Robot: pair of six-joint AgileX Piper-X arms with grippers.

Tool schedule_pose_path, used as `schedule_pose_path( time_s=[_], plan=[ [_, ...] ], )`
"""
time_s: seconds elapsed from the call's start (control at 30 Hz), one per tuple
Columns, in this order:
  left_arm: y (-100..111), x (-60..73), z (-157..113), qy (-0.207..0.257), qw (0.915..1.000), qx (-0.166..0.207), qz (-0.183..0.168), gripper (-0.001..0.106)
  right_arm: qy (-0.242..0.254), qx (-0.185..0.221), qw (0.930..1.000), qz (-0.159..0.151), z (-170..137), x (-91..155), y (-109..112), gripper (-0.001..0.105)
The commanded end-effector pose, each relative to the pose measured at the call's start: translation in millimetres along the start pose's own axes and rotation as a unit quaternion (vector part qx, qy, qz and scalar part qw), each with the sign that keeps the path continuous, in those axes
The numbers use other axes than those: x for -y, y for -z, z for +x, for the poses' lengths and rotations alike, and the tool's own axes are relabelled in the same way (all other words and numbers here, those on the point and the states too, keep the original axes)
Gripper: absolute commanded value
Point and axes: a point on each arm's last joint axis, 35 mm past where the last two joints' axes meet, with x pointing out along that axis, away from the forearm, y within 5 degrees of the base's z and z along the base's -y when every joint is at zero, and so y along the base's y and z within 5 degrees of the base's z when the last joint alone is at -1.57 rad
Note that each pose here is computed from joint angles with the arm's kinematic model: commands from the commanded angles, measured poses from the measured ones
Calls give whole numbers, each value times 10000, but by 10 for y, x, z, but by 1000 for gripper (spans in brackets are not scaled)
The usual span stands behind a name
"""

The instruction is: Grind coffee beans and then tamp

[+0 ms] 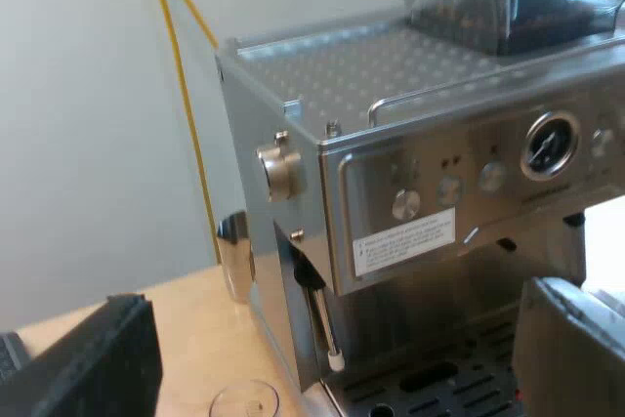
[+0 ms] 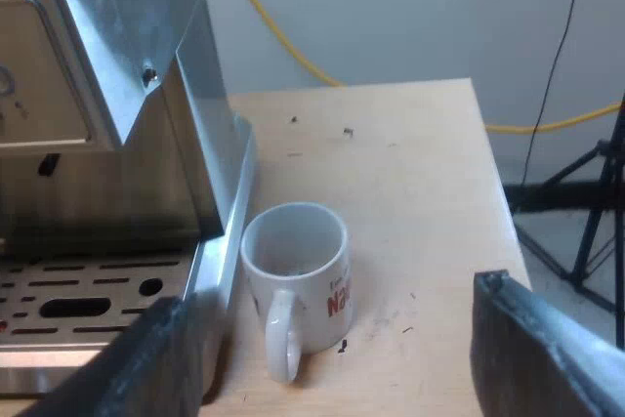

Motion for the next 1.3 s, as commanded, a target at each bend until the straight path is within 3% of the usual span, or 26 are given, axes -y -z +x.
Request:
schedule_pose_path(
  time_s=[0.03,0.2,0.37,0.43,0.6,0.87,1.3],
  plan=[
    [6,47,-118,-13,10000,80,-24,79,111,236,9996,-57,-105,-12,77,60],
    [85,101,-281,-119,9999,84,-28,79,172,465,9988,-46,-198,-41,203,60],
    [151,129,-415,-426,9990,148,-18,79,100,195,9997,-59,-152,-62,280,60],
    [193,109,-433,-751,9971,26,-74,79,79,114,9999,-63,-114,-73,313,60],
    [244,102,-468,-980,9947,-268,-169,79,61,45,9999,-66,-98,-79,335,60],
    [355,43,-379,-1148,9921,-451,-221,79,-23,-114,9999,-73,-28,-102,404,60],
    [947,-162,-23,-1213,9811,-1422,-507,79,-488,-966,9941,-86,390,-255,865,60]
  ],
)
